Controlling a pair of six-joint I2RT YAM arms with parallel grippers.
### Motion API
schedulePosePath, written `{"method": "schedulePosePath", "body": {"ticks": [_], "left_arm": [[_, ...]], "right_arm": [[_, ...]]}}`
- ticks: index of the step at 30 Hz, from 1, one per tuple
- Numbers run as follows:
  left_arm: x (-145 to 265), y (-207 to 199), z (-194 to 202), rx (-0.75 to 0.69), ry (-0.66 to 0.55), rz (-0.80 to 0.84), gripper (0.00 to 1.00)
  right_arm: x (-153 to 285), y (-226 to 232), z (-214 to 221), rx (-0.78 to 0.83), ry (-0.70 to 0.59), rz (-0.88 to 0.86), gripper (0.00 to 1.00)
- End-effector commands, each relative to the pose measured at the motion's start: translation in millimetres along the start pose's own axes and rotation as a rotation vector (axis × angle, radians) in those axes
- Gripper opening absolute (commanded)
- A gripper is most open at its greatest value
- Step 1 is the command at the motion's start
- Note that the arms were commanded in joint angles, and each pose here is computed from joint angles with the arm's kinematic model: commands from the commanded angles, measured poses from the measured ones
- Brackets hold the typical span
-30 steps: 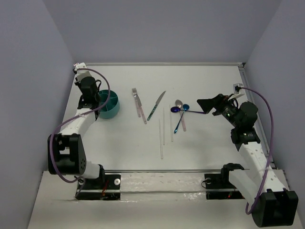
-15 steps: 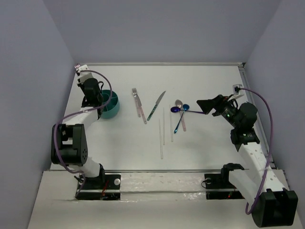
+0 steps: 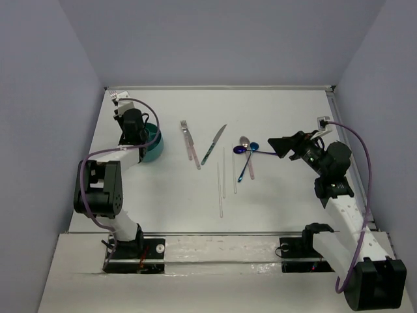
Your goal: Sort the eating utensils into containers
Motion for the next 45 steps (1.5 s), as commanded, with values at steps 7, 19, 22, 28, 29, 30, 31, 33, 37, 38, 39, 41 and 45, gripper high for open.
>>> {"method": "schedulePosePath", "body": {"ticks": [7,19,22,28,29,30,31,33,37,38,39,41,45], "left_arm": [[8.1,-8.7,-11.5,0.037,-0.073,-0.01,0.0],[10.0,-5.4,-5.5,0.021,-0.033,-0.026,0.26],[10.8,-5.1,-3.2,0.015,-0.016,-0.026,0.28],[17.4,-3.3,-2.9,0.006,-0.001,-0.032,0.29],[19.6,-2.1,-7.9,0.013,-0.007,-0.034,0.31],[22.7,-5.1,-10.7,0.017,-0.011,-0.024,0.35],[25.8,-4.6,-20.5,0.03,-0.028,-0.019,0.41],[32.3,-10.2,-33.7,0.045,-0.048,0.009,0.46],[50.6,-21.8,-73.3,0.128,-0.097,0.091,0.5],[59.1,-24.0,-88.6,0.159,-0.115,0.133,0.5],[64.2,-26.6,-100.7,0.204,-0.127,0.158,0.5],[78.4,-32.5,-118.3,0.238,-0.12,0.238,0.5],[112.2,-62.2,-146.2,0.336,-0.029,0.468,0.52]], "right_arm": [[0.3,8.2,-14.7,0.042,-0.055,-0.037,0.96],[0.1,6.9,-15.4,0.044,-0.055,-0.026,0.96],[1.3,6.8,-16.9,0.049,-0.063,-0.018,0.96],[2.9,7.0,-18.8,0.055,-0.068,-0.007,0.97],[2.5,6.7,-18.8,0.053,-0.067,-0.006,0.97],[2.0,5.5,-17.8,0.052,-0.065,-0.003,0.97],[1.8,4.9,-17.4,0.049,-0.063,0.0,0.97],[0.4,3.3,-16.1,0.044,-0.054,0.004,0.97],[-0.9,1.4,-15.4,0.038,-0.047,0.011,0.97],[-1.0,1.0,-14.5,0.036,-0.043,0.012,0.97],[-1.2,0.8,-14.5,0.036,-0.043,0.012,0.97],[-0.9,1.0,-14.3,0.034,-0.041,0.013,0.97],[-1.2,-1.2,-14.3,0.031,-0.034,0.029,0.96]]}}
Point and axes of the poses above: each gripper's point midway between its finger pads, its own x axis back along the fingers, its own y axis along the line the jaws close on, z = x × y, the point moved 3 cm from there along x, back along the fingers, and after that the axes turned 4 degrees about x, right-handed, at the moved point
